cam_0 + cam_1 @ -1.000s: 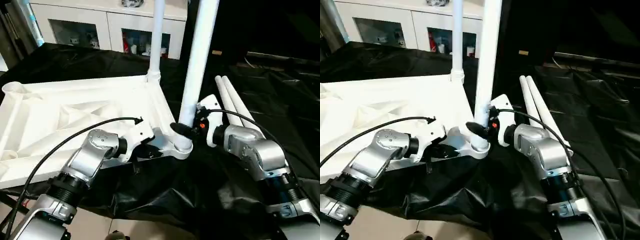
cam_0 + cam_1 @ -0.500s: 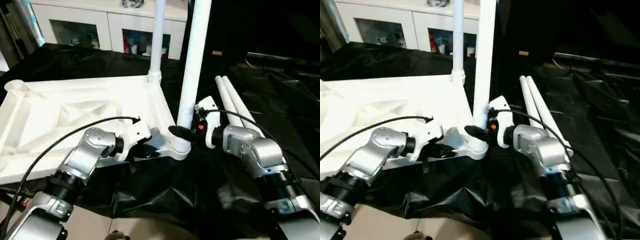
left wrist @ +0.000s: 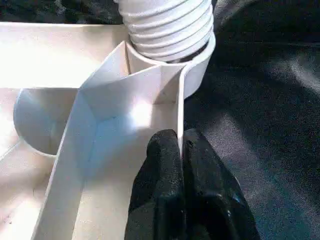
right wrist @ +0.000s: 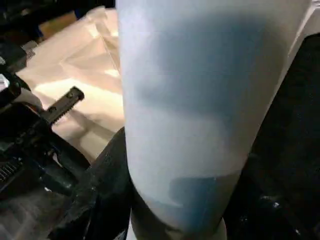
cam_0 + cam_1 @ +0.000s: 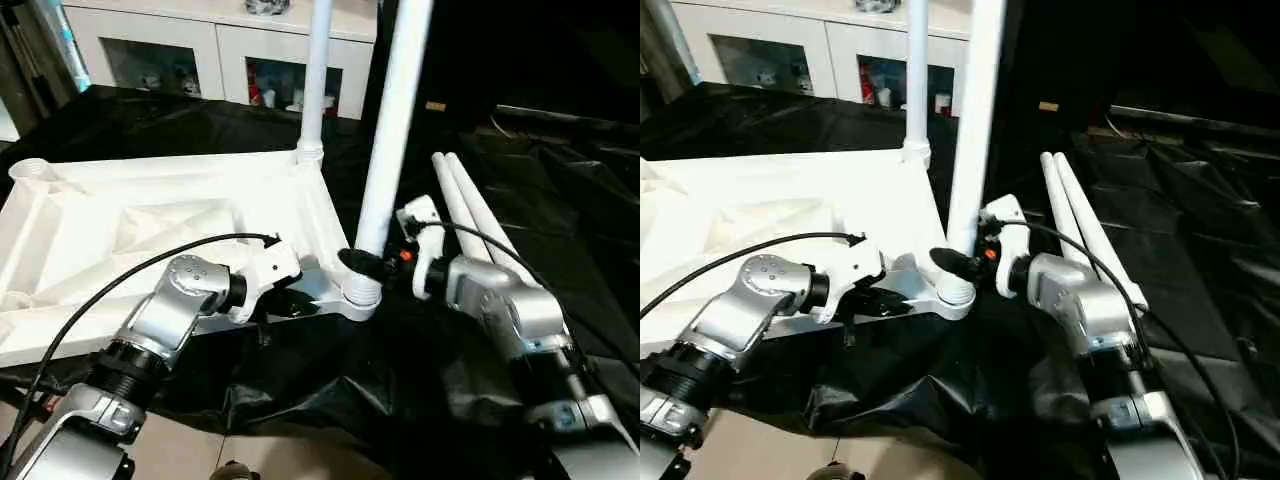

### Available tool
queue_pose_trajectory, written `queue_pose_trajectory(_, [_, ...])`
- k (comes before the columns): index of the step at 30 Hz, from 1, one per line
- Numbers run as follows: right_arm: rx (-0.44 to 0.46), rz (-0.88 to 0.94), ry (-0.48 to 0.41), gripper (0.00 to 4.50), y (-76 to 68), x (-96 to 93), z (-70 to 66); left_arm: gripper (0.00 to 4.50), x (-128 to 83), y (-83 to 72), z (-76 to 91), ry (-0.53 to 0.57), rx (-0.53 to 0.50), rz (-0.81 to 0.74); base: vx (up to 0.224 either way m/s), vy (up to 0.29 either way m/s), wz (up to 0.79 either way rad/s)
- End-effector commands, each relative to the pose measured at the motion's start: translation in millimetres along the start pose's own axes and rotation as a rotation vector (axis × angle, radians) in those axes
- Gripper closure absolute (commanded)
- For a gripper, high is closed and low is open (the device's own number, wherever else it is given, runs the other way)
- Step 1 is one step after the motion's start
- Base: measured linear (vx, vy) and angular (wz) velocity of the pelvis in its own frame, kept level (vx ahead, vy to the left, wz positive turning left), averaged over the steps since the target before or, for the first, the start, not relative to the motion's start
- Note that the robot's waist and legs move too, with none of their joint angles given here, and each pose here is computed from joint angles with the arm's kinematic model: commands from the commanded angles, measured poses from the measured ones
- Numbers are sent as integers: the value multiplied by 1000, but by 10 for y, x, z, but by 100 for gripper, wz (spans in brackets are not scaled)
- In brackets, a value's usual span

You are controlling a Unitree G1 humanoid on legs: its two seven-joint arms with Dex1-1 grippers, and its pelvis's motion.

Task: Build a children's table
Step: Insert table leg to table base

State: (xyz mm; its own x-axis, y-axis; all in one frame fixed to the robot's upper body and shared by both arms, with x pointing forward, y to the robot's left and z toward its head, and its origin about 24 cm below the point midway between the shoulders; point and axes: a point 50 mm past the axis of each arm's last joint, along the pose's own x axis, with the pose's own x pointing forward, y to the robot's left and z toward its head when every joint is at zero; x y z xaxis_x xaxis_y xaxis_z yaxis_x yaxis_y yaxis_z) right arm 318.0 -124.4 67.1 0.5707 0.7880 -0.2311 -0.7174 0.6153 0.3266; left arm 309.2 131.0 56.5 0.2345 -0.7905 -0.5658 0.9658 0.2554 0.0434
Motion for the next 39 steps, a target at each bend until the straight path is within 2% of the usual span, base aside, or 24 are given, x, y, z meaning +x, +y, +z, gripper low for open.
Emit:
queue_pose_trajectory(1, [44,-67,49,259,-108,-105,-188,450,-42,73,84,-46,17,41,0,0,0])
queue_pose_trajectory(4, [51,-73,47,259,-111,-122,-228,450,-39,80,88,-46,18,43,0,0,0])
queue_pose_trajectory(9, [58,-115,24,260,-127,-182,-381,450,-37,145,115,-49,21,73,0,0,0])
queue_pose_trajectory(19, [48,-124,3,260,-88,-241,-492,450,-48,199,100,-42,15,102,0,0,0])
queue_pose_trajectory(21, [18,-123,26,260,-55,-261,-533,450,-44,201,91,-41,15,101,0,0,0])
queue_pose_trajectory(30, [-115,-59,151,260,31,-184,-457,450,-28,168,73,-22,43,69,0,0,0])
queue_pose_trajectory(39, [-133,31,227,260,70,-108,-453,450,-19,134,67,-20,55,43,0,0,0])
